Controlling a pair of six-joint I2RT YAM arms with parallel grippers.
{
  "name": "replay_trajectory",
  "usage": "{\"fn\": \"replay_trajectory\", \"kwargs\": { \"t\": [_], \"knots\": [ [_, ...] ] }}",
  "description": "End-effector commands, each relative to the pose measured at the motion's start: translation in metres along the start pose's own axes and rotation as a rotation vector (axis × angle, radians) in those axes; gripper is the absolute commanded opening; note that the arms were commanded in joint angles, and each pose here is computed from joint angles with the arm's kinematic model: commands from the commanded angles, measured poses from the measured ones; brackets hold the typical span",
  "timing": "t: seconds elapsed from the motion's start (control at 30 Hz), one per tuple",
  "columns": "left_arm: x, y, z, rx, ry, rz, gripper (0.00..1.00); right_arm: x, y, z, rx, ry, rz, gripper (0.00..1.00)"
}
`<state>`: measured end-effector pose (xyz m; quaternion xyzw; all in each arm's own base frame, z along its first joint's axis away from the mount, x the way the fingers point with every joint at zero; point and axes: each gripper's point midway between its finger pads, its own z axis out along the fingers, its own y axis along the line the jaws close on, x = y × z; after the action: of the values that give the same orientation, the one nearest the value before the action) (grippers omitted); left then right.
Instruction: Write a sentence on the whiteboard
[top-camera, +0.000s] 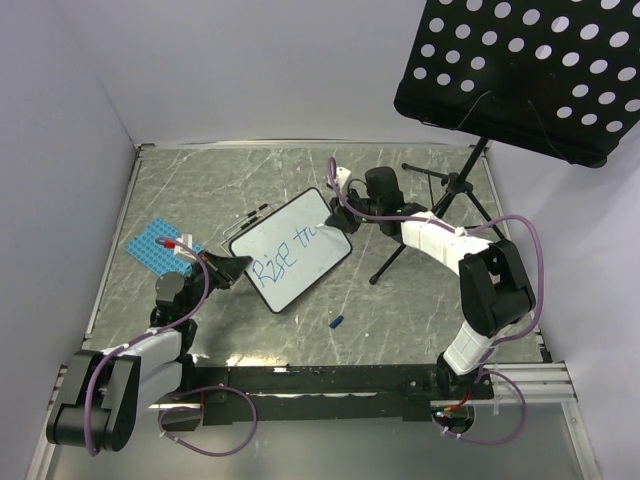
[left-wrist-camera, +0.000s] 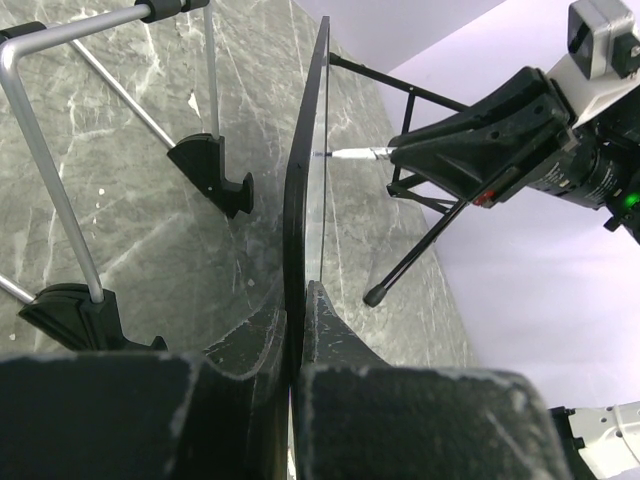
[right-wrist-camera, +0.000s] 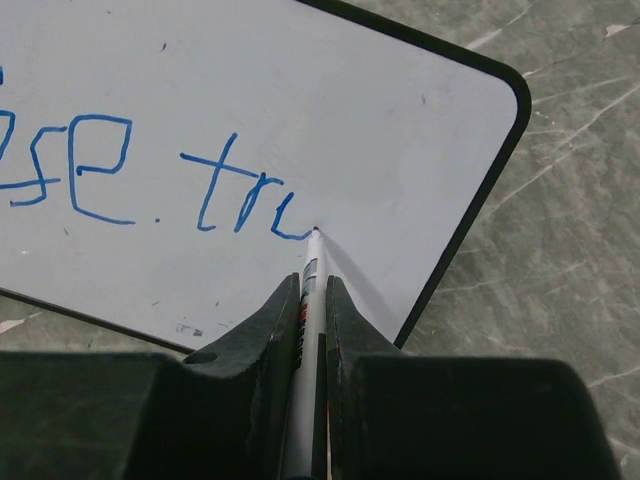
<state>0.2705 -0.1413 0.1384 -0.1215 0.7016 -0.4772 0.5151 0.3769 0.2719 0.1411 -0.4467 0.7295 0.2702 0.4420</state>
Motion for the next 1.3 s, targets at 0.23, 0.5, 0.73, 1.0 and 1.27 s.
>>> {"fn": "replay_trajectory", "kwargs": {
  "t": [0.23, 0.5, 0.73, 1.0, 1.27],
  "knots": [
    [0.011, -0.005, -0.009, 0.057, 0.017, 0.047, 0.01, -0.036, -0.018, 0.003, 0.032, -0.067, -0.026, 0.0],
    [0.011, -0.004, -0.009, 0.054, 0.015, 0.046, 0.01, -0.026, -0.016, 0.007, 0.011, -0.041, -0.005, 0.0],
    [0.011, -0.002, -0.009, 0.044, 0.011, 0.04, 0.01, -0.014, -0.009, 0.003, 0.0, -0.023, -0.01, 0.0],
    [0.009, 0.0, -0.009, 0.034, 0.0, 0.036, 0.01, 0.004, 0.003, -0.003, -0.021, 0.005, -0.009, 0.0],
    [0.009, 0.001, -0.01, 0.026, -0.003, 0.034, 0.01, 0.015, 0.016, -0.009, -0.05, 0.023, 0.0, 0.0]
  ]
}}
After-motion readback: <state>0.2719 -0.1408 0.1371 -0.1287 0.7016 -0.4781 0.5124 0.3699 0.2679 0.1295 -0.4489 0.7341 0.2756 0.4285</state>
